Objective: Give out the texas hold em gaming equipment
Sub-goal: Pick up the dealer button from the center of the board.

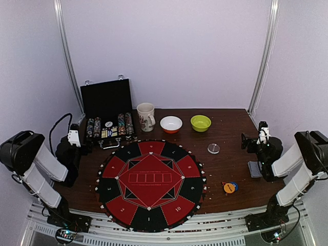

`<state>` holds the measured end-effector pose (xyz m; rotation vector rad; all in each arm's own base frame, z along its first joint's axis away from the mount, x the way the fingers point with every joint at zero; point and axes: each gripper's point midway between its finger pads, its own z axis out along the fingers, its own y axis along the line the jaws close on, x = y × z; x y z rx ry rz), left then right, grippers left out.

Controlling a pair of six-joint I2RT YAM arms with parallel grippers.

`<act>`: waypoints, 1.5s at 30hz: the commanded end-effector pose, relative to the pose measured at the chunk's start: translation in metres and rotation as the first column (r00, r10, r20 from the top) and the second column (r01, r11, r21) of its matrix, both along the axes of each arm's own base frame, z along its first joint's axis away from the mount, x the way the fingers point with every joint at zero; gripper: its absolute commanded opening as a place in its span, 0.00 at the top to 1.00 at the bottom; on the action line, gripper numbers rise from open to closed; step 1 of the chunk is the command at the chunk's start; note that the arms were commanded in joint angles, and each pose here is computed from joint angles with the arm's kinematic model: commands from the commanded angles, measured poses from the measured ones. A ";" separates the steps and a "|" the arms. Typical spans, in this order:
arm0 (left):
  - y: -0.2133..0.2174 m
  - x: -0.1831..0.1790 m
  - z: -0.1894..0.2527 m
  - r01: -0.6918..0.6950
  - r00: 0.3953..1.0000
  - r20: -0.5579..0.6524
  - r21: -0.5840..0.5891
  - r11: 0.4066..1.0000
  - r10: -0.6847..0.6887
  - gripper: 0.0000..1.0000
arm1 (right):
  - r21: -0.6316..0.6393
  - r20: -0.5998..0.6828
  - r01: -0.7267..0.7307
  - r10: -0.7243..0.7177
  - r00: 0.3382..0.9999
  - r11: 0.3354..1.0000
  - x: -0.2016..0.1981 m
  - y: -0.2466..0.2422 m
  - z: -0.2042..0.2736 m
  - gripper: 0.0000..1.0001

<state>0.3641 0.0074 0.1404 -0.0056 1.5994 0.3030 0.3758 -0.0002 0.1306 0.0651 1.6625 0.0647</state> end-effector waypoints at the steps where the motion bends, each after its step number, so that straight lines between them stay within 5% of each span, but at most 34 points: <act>1: 0.002 0.002 0.017 -0.002 0.998 0.065 -0.015 1.000 0.003 0.02 | -0.007 0.017 0.013 -0.013 1.000 1.000 0.000 -0.001 0.003 0.00; 9: 0.013 -0.006 0.096 -0.063 0.980 0.187 -0.039 0.997 0.070 0.02 | -0.001 0.023 0.022 -0.022 0.999 1.000 0.003 -0.003 0.010 0.00; 12: 0.017 -0.004 0.150 -0.084 0.960 0.263 -0.074 0.994 0.101 0.02 | 0.025 -0.083 0.099 -0.097 0.992 0.995 0.019 -0.016 0.017 0.00; 15: 0.012 0.007 0.196 -0.054 0.972 0.222 -0.099 0.994 0.075 0.02 | 0.060 -0.110 0.135 -0.128 0.986 0.989 0.038 -0.023 0.051 0.00; 19: -0.007 0.023 0.234 0.039 0.994 0.105 -0.138 0.990 -0.024 0.02 | 0.092 -0.199 0.002 0.017 0.980 0.996 0.064 0.011 0.079 0.00; 26: -0.079 0.030 0.225 0.275 0.947 -0.128 -0.154 0.949 -0.295 0.02 | 0.057 -0.483 -0.041 0.063 0.873 0.998 0.078 0.064 0.064 0.00; 31: -0.150 0.030 0.200 0.472 0.849 -0.236 -0.061 0.879 -0.472 0.02 | -0.041 -0.681 -0.143 0.077 0.728 0.989 0.055 0.122 0.014 0.00; 35: -0.178 0.037 0.175 0.555 0.776 -0.277 -0.127 0.822 -0.567 0.02 | -0.024 -0.828 -0.222 0.105 0.550 0.975 0.045 0.145 -0.033 0.00; 45: -0.206 0.052 0.122 0.604 0.694 -0.332 -0.213 0.768 -0.638 0.02 | -0.086 -0.925 -0.246 0.015 0.381 0.965 0.041 0.154 -0.083 0.00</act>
